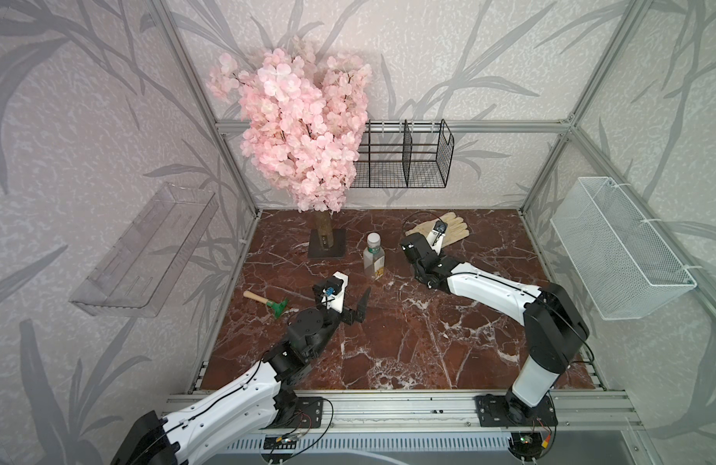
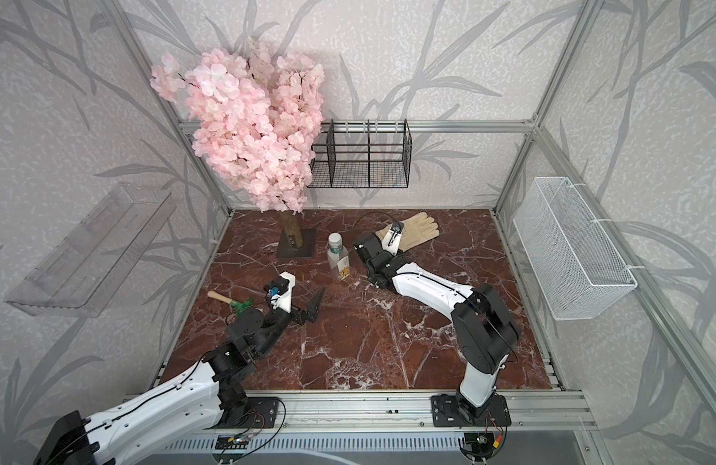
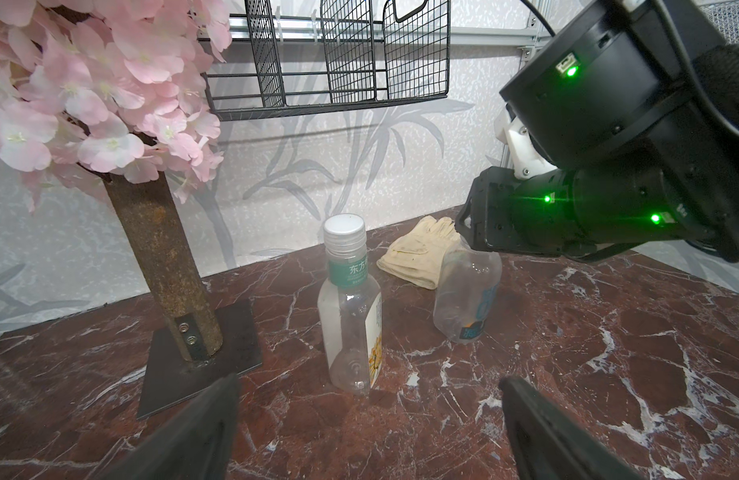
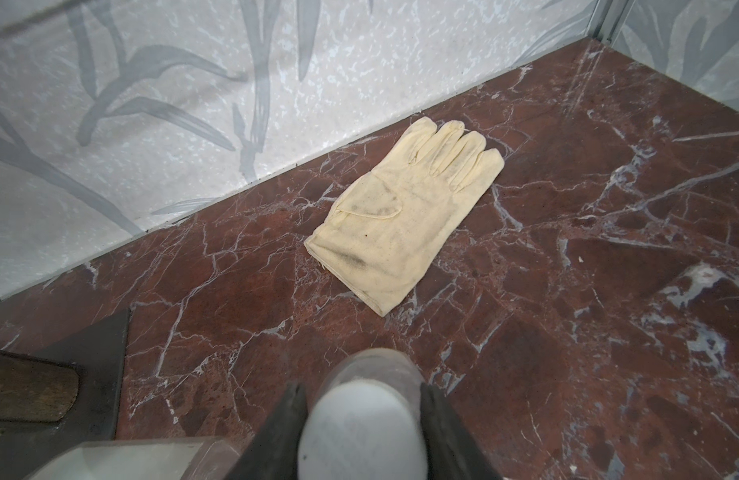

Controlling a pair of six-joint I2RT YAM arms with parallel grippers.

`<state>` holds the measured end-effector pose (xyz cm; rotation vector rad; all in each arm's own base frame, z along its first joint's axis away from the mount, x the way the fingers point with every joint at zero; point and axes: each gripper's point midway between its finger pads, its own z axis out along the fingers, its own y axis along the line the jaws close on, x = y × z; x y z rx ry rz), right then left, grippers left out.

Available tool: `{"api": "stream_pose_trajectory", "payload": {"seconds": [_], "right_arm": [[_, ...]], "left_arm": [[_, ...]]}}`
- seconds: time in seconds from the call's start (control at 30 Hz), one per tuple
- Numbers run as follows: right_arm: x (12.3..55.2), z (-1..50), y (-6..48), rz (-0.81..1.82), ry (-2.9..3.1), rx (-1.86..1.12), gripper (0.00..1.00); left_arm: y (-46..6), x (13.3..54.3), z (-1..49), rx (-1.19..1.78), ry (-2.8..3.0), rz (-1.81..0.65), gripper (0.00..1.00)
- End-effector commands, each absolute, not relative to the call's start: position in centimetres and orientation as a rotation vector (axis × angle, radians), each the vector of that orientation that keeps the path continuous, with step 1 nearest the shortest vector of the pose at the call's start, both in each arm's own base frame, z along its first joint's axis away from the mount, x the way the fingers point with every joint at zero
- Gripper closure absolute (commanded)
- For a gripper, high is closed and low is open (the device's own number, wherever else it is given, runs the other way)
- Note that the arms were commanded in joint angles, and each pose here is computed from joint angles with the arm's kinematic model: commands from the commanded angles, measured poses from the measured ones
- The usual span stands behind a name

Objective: Screw on the bottle caps
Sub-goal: Place the plastic bottle at the center of the board.

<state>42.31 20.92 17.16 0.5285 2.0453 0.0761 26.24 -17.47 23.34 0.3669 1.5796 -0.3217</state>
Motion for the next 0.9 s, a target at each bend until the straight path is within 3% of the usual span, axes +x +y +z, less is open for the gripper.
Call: {"api": "stream_pose_trajectory", "payload": {"seconds": [0.0,0.37,0.87], "right_arm": [[42.6,17.6,21.2,0.073,2.035,0.548,1.0],[42.7,17.0,21.2,0.055,2.051,0.555,0.99],[42.6,16.3,21.4,0.057,2.074,0.55,0.55]], "left_arm": [[-17.3,26.3,23.1,0.357,1.588,-0.32,0.0],[-17.2,26.4,23.0,0.357,1.59,-0.321,0.0],[-17.1,26.4,22.9,0.355,1.592,-0.323,0.0]]}}
